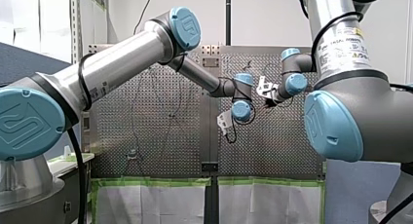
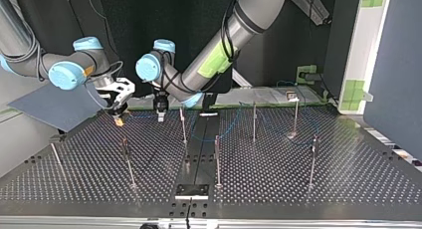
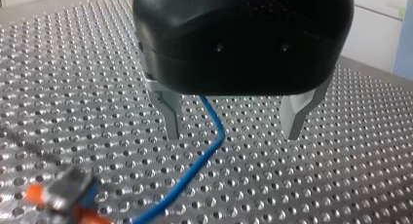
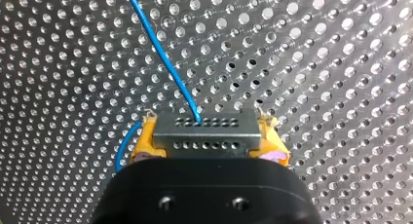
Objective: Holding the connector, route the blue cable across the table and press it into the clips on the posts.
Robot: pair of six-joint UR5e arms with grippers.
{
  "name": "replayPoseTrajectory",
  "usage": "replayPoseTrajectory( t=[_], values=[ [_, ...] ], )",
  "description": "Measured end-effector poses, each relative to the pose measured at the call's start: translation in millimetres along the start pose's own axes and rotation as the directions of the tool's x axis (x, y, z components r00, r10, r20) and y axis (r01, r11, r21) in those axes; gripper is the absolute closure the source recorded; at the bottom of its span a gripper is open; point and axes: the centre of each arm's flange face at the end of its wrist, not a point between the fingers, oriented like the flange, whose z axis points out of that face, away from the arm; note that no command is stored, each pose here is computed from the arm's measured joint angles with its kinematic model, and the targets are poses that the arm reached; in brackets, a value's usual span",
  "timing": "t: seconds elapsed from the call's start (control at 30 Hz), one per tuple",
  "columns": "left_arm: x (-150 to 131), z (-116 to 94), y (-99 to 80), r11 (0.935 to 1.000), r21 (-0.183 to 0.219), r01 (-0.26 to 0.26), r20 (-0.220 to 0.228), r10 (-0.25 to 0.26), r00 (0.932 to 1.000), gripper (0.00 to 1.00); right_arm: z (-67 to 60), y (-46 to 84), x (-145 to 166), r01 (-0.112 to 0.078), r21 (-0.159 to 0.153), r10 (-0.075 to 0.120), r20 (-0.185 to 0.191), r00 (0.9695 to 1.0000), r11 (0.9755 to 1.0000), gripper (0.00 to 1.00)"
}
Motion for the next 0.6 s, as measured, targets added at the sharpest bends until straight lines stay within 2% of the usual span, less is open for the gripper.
replayPoseTrajectory(
  t=[0.3, 0.33, 0.37, 0.4, 0.47, 0.5, 0.53, 0.57, 0.6],
  values=[
    [1.0, -4.1, 3.5, 0.9986, -0.052, -0.003, 0.011, 0.003, 0.9999, 0.00, 0.1, 0.1, 0.0, 0.000, 0.000, 0.000, -0.001, 1.0000, 1.0000, 1.00],
    [1.3, -4.9, 3.1, 0.9985, -0.054, -0.001, 0.011, 0.002, 0.9999, 0.02, 0.1, 0.0, 0.0, 0.000, 0.000, 0.000, 0.000, 1.0000, 1.0000, 1.00],
    [1.7, -5.8, 2.4, 0.9985, -0.056, 0.000, 0.011, 0.000, 0.9999, 0.20, 0.1, 0.0, 0.0, 0.000, 0.000, 0.000, 0.000, 1.0000, 1.0000, 1.00],
    [1.9, -6.4, 2.0, 0.9984, -0.056, 0.001, 0.011, -0.001, 0.9999, 0.20, 0.1, 0.0, -0.1, 0.000, 0.001, 0.000, 0.000, 1.0000, 1.0000, 1.00],
    [2.2, -7.2, 1.7, 0.9983, -0.058, 0.002, 0.010, -0.001, 0.9999, 0.52, 0.1, -0.4, -0.2, 0.000, 0.002, 0.000, 0.000, 1.0000, 1.0000, 1.00],
    [2.2, -7.4, 1.6, 0.9983, -0.058, 0.002, 0.009, -0.001, 1.0000, 0.52, 0.1, -0.8, -0.2, 0.000, 0.003, -0.001, 0.001, 1.0000, 1.0000, 1.00],
    [2.2, -7.3, 1.6, 0.9983, -0.058, 0.002, 0.009, -0.002, 1.0000, 0.72, 0.1, -1.1, -0.4, 0.001, 0.004, -0.001, 0.001, 1.0000, 1.0000, 1.00],
    [2.1, -7.3, 1.6, 0.9983, -0.058, 0.002, 0.008, -0.002, 1.0000, 0.83, 0.1, -1.6, -0.5, 0.001, 0.005, -0.001, 0.001, 1.0000, 1.0000, 1.00],
    [2.1, -7.1, 1.6, 0.9984, -0.056, 0.003, 0.007, -0.002, 1.0000, 0.83, 0.0, -2.4, -0.5, 0.002, 0.007, -0.002, 0.001, 1.0000, 1.0000, 1.00]
  ],
)
